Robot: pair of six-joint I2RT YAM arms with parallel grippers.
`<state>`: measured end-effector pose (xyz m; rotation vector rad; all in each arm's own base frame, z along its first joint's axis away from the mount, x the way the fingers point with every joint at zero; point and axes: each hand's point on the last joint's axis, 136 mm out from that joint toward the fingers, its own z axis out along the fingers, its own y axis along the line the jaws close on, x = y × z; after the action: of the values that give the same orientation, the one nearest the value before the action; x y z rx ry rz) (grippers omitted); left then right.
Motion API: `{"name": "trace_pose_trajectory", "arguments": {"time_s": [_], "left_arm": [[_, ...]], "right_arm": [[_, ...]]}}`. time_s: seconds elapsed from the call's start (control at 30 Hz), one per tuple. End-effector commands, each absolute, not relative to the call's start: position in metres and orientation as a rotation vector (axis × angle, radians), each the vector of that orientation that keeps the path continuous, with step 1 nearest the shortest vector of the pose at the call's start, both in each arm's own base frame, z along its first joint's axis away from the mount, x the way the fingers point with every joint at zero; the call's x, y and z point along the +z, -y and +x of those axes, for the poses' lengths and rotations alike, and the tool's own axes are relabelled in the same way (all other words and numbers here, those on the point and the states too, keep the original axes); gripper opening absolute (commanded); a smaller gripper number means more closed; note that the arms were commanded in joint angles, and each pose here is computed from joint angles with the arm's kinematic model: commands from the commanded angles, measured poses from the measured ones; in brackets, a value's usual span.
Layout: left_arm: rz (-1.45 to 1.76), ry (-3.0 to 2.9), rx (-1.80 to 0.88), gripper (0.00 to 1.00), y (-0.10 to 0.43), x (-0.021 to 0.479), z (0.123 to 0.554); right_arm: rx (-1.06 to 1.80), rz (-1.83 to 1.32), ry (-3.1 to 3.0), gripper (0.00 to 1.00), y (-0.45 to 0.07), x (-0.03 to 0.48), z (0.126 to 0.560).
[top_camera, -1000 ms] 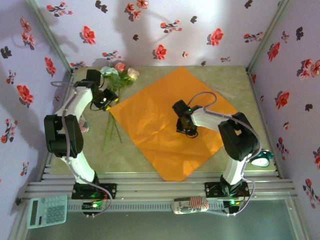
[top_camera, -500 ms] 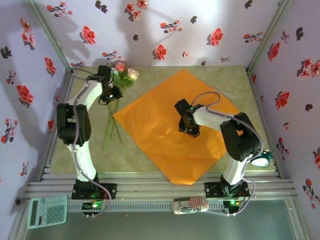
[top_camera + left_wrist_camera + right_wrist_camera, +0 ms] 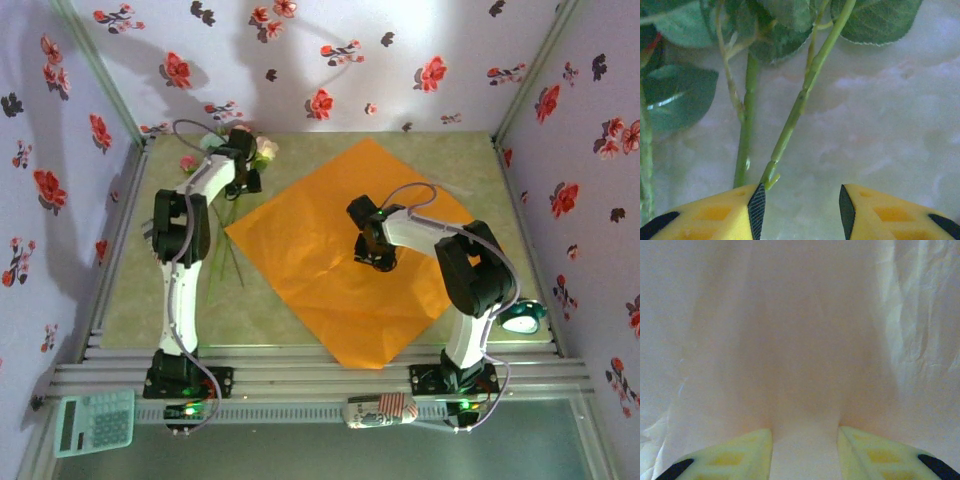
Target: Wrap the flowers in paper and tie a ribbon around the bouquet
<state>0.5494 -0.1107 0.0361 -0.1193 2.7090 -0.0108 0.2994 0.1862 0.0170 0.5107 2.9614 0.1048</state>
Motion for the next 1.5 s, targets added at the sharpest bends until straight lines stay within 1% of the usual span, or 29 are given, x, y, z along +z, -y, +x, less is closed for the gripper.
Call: {"name": "trace_pose_trajectory", "arguments": {"time_s": [0.0, 0.17, 0.37, 0.43, 0.57, 0.67, 0.8, 0.87, 0.9, 1.13, 1.27, 1.47], "left_arm": [[-0.055, -2.712, 0.097, 0.44, 0.104, 0.038, 0.554], [-0.041, -2.732, 0.14, 0.44, 0.099, 0.031, 0.553], [0.003, -2.753, 0.118, 0.44, 0.104, 0.025, 0.552], [0.023, -2.766, 0.092, 0.41, 0.109, 0.021, 0.551], [0.026, -2.795, 0.07, 0.38, 0.112, 0.011, 0.548], [0.024, -2.81, 0.063, 0.32, 0.113, 0.008, 0.545], [0.028, -2.807, 0.082, 0.16, 0.112, 0.012, 0.544], [0.043, -2.783, 0.122, 0.04, 0.109, 0.023, 0.546], [0.051, -2.762, 0.158, 0.0, 0.106, 0.031, 0.547], [0.07, -2.599, 0.377, 0.0, 0.078, 0.113, 0.552], [0.073, -2.527, 0.402, 0.0, 0.073, 0.157, 0.546], [0.056, -2.438, 0.462, 0.0, 0.064, 0.217, 0.527]], "right_arm": [[0.097, 0.535, -2.991, 0.4, -0.187, 0.018, 0.292], [0.101, 0.528, -2.992, 0.4, -0.188, 0.018, 0.293], [0.112, 0.53, -2.997, 0.4, -0.19, 0.018, 0.292], [0.113, 0.53, -2.996, 0.4, -0.19, 0.018, 0.293], [0.109, 0.531, -2.997, 0.4, -0.189, 0.018, 0.292], [0.109, 0.533, -2.997, 0.4, -0.188, 0.018, 0.292], [0.129, 0.534, -2.996, 0.39, -0.191, 0.019, 0.293], [0.154, 0.53, -2.995, 0.39, -0.196, 0.02, 0.295], [0.169, 0.525, -2.999, 0.39, -0.199, 0.019, 0.295], [0.212, 0.505, -3.0, 0.39, -0.217, 0.022, 0.3], [0.2, 0.499, -2.986, 0.39, -0.217, 0.025, 0.304], [0.258, 0.47, -2.977, 0.44, -0.227, 0.033, 0.31]]}}
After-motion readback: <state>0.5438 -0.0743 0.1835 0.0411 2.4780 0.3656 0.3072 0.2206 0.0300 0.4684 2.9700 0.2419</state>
